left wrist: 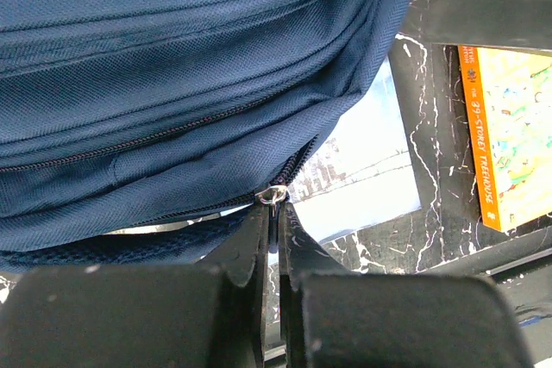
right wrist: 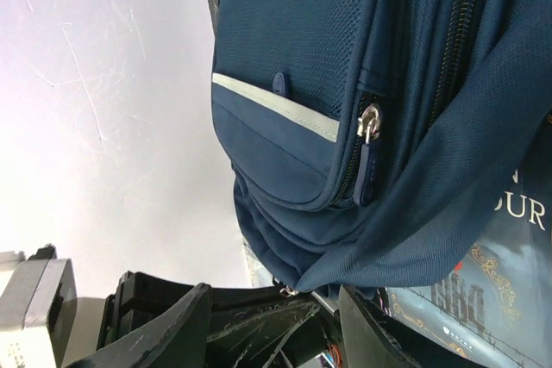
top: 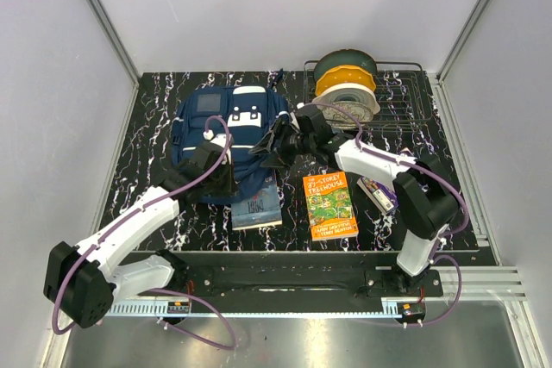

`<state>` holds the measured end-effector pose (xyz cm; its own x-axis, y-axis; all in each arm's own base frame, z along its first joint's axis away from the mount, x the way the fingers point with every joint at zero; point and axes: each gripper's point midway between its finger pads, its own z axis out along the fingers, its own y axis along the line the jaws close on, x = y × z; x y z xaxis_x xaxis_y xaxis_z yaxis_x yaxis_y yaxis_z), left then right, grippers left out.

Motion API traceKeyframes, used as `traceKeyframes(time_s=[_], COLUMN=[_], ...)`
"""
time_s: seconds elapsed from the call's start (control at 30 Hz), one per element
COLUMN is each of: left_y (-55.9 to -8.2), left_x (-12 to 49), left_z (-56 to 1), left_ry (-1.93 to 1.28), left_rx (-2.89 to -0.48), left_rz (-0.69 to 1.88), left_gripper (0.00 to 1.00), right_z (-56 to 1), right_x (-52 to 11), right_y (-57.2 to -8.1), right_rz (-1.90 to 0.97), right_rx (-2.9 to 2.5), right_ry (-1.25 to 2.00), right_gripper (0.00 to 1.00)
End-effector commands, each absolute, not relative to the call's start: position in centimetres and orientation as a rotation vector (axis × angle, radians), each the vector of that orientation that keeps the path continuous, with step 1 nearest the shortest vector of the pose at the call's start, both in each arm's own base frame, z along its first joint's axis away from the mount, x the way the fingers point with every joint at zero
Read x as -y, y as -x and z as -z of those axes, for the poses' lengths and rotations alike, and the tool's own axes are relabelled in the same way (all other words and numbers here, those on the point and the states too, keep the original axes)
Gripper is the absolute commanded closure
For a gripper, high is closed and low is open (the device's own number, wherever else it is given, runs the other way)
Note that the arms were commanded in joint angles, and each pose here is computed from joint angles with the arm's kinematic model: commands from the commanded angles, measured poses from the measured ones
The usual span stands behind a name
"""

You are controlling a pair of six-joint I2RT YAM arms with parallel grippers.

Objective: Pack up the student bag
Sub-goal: Unzip the student bag at the center of the board.

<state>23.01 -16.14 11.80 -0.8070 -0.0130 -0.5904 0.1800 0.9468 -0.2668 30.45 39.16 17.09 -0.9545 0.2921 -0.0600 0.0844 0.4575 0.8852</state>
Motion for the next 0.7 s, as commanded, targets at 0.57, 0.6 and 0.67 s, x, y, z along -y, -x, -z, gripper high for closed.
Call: traceKeyframes(time_s=[0.57, 0.6, 0.67], left_y=[-24.8, -24.8, -24.9], left_x=[19.8, 19.8, 19.9], left_z=[-17.3, -17.3, -17.5], left_ry=[-0.216, -0.218, -0.217], left_rx=[-2.287, -2.287, -2.281], left_rz=[0.587, 0.588, 0.588], left_gripper=[1.0, 1.0, 1.0], right_z=[-15.5, -15.4, -15.1], right_x=[-41.8, -41.7, -41.8], right_y=[-31.6, -31.7, -31.6], right_rz=[-1.482, -1.473, -1.469], right_rx=[-2.484, -2.488, -2.493], right_ry=[-0.396, -0.401, -0.399], right_gripper=[0.47, 0.48, 0.5])
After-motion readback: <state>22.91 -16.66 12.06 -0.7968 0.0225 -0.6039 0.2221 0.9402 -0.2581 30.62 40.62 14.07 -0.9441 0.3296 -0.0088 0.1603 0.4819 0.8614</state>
